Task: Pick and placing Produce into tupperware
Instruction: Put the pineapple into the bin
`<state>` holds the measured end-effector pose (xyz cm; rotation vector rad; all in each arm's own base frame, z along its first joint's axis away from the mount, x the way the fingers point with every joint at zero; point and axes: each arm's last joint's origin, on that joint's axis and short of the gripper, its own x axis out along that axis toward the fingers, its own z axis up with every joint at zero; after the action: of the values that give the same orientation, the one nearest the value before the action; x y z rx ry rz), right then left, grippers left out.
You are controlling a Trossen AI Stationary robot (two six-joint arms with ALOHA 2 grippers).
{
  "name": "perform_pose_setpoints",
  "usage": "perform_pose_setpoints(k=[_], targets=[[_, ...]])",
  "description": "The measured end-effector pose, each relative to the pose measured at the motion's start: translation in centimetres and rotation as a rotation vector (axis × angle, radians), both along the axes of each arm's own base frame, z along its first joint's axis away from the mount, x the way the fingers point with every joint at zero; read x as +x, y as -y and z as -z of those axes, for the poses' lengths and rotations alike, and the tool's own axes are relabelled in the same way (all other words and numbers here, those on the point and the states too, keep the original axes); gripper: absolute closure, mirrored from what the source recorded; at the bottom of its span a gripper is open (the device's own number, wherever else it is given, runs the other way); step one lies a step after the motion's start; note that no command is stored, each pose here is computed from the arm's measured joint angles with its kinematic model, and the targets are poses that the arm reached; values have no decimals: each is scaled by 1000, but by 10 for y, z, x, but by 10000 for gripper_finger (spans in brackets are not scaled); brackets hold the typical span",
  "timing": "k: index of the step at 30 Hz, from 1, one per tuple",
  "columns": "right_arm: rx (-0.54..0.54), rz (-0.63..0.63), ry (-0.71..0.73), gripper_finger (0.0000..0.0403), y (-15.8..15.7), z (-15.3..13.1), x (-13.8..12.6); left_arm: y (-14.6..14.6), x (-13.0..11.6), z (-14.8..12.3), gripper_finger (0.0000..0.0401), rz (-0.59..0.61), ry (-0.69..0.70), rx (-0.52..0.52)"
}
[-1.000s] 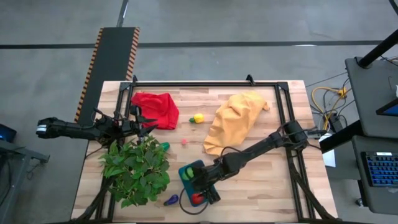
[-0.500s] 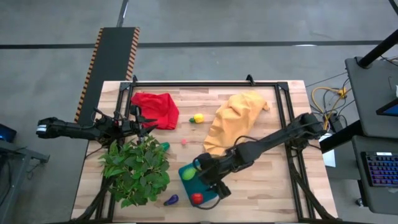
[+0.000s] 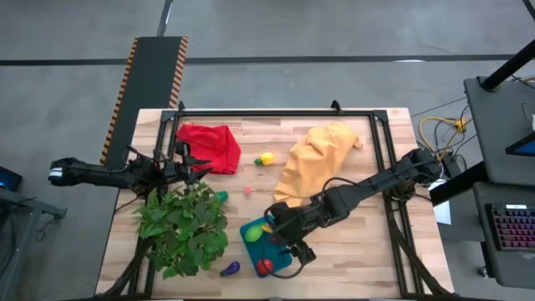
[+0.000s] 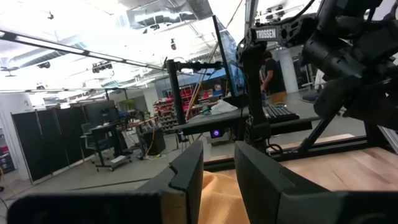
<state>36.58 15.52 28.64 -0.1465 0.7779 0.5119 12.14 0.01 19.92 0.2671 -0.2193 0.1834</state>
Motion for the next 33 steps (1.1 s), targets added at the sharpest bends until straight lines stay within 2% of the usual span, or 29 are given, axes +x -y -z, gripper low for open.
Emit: perform_pose_setpoints(k=[5,14,19,23,26,29,33], targets=[[-84,73,-5,161,4,3,-1,0,0,0,323,0,0,0],[-481,391,35,165,21,14,-6,0,0,0,323,0,0,0],[-531,410,15,165,26,25,-8,0,0,0,323,0,0,0],[-511,436,-4,165,27,31,-10,0,0,0,323,0,0,0],[-444,415,-31,165,25,32,-10,0,0,0,323,0,0,0],[-297,315,-83,165,20,33,-10,0,0,0,323,0,1,0],[-71,120,-148,165,10,31,-10,0,0,0,323,0,0,0]])
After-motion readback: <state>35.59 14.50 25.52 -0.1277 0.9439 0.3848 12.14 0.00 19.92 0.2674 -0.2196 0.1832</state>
